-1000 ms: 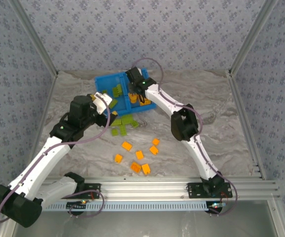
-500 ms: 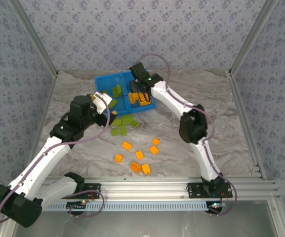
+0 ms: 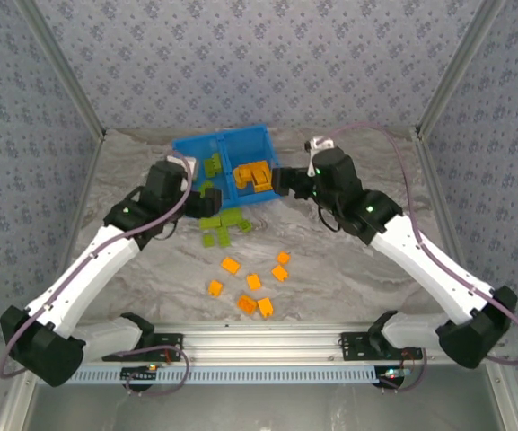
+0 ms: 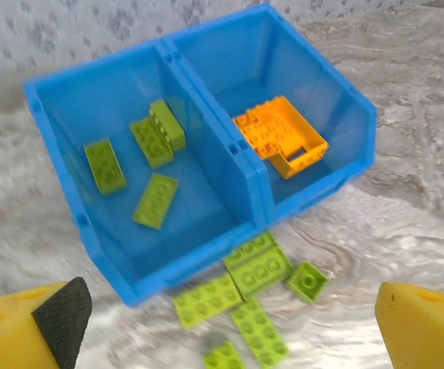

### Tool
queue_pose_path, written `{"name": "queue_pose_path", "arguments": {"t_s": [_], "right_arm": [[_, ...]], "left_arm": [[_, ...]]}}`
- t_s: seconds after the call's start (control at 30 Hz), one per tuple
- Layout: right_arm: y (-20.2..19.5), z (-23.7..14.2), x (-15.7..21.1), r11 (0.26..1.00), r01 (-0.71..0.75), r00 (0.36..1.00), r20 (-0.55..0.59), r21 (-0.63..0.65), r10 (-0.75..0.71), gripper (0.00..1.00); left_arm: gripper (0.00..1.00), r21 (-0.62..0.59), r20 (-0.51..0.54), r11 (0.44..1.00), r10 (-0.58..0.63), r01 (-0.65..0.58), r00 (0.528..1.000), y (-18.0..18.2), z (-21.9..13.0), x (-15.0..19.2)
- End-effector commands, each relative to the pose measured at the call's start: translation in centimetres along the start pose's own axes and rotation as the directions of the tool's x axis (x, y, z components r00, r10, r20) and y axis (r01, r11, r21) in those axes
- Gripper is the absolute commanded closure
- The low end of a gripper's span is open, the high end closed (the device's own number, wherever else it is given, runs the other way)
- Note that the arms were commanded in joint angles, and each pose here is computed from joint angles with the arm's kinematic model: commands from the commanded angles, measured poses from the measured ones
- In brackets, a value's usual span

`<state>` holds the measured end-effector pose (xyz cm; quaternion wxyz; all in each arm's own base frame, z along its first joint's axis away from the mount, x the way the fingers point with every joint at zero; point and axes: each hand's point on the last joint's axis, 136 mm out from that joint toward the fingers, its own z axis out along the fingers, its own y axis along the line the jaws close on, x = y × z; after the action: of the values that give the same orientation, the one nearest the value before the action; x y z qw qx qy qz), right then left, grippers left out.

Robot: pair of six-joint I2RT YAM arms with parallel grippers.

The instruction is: Sort the legos into containers by color

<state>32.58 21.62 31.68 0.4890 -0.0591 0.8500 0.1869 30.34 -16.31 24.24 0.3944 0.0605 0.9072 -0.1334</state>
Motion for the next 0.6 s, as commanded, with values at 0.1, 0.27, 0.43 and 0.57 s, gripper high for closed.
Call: {"name": "queue_pose_path", "arguments": {"t_s": [0.1, 0.27, 0.43, 0.57], "right_arm": [[-3.1, 0.6, 4.1, 0.997, -0.017, 0.995, -0.095, 0.071, 0.023, 0.0], [-3.1, 1.9, 5.0, 0.998, -0.035, 0.991, -0.127, 0.048, 0.04, 0.0], [-3.1, 2.8, 5.2, 0.998, -0.044, 0.988, -0.145, 0.038, 0.049, 0.0], [-3.2, 2.7, 5.2, 0.998, -0.046, 0.987, -0.153, 0.043, 0.053, 0.0]], "left_arm": [[0.06, -0.216, -0.328, 0.953, -0.276, 0.212, 0.904, 0.7, 0.2, 13.7], [0.06, -0.075, -0.475, 0.996, -0.086, 0.057, 0.876, -1.6, 0.5, 21.1], [0.11, -0.049, -0.482, 0.996, 0.039, -0.071, 0.875, -1.4, 1.6, 23.2], [0.22, -0.01, -0.45, 0.987, 0.14, -0.162, 0.882, -1.8, 2.8, 22.7]]}}
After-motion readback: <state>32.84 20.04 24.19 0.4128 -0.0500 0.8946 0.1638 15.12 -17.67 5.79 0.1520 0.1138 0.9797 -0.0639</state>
